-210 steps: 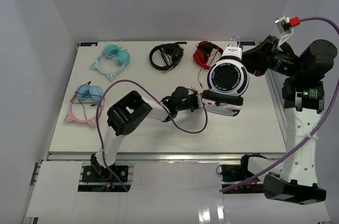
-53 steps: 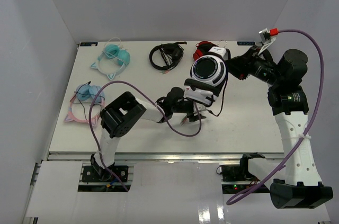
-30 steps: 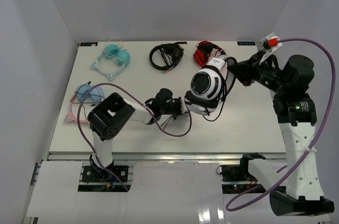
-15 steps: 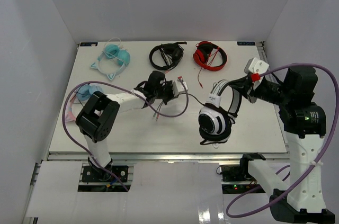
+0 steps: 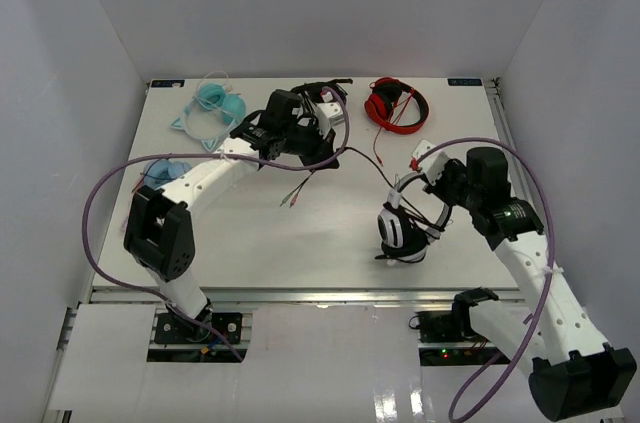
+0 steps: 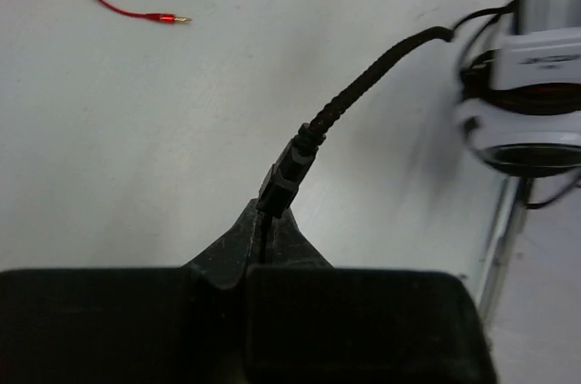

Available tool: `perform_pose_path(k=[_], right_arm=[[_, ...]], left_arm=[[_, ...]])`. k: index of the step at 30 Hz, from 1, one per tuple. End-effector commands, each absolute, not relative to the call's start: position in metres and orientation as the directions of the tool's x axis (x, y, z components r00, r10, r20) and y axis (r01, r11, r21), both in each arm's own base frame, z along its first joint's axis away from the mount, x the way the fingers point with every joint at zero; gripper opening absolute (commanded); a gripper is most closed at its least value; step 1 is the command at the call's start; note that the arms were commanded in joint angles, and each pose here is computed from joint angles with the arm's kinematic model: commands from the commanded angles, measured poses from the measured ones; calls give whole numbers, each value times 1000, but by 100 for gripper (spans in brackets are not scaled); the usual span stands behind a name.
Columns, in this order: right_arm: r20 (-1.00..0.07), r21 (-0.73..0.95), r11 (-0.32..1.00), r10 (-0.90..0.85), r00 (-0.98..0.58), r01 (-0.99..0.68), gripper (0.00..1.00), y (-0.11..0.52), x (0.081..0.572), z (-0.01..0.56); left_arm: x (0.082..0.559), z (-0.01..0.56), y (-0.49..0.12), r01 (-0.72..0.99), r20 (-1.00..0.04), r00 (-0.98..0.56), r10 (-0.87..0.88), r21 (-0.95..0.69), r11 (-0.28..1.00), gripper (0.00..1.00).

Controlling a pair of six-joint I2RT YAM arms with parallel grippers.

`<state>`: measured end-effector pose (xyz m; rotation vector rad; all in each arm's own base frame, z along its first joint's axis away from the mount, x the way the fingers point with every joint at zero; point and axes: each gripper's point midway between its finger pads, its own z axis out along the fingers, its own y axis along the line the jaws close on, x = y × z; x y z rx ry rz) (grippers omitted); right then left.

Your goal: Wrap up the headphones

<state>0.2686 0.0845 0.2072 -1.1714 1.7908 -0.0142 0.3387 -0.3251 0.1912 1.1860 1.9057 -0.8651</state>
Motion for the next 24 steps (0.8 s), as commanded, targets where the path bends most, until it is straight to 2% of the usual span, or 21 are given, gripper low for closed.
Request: perform_pose_path(k=[1,3,7,9,17,22,24], right_arm=[[-835,-502,802,-547,-61,-324,8,79,326,278],[-882,-418,859,-462,-98,-295,8,90,334,274],[-953,-252,967,-253,-168,-27,8,84,368,280],[-971,-177,984,-173,-167,5,8,88,377,287],[-978,109,993,98,-184,-54,8,123,405,306],[-921,251,964,211,-326,-85,8,137,407,268],[-895,298,949,239,-377,-104,8,141,404,247]], left_arm=[[264,273,-336,897,-856,-435,280,-385,218,0],[246,288,-342,873,-839,-486,246,-453,180,0],[222,323,-351,854,-835,-519,183,-511,95,0],[212,329,-357,837,-819,-547,173,-543,75,0],[194,309,-389,806,-793,-592,145,-587,78,0],[203,234,-427,764,-742,-642,190,-604,225,0],[207,215,-434,767,-753,-634,178,-582,272,0]])
